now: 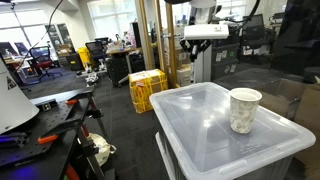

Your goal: Remove the marker from the mug cup and place it on the table

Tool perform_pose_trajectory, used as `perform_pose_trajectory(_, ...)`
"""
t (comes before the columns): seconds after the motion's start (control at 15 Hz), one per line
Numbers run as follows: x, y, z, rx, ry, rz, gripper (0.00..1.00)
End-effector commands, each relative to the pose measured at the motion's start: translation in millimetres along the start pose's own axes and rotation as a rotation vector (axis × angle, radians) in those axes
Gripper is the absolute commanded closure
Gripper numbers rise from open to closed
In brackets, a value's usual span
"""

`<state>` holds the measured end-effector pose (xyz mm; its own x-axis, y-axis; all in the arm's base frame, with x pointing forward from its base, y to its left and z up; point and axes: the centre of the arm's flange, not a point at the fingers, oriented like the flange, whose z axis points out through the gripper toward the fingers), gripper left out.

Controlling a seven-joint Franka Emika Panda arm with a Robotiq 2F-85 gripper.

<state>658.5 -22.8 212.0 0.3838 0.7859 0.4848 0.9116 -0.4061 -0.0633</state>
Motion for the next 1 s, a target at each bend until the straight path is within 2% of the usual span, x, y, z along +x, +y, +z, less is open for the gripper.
perform_pose_trajectory(0.0,17.5,13.8,7.2,-0.016,0.018,0.094,0.95)
perform_pose_trajectory(0.53,38.8,24.7,24.6,-0.108,0.014,0.36,0.95)
perform_pose_trajectory(0.93,53.5,24.8,42.5,-0.176,-0.057,0.546,0.95)
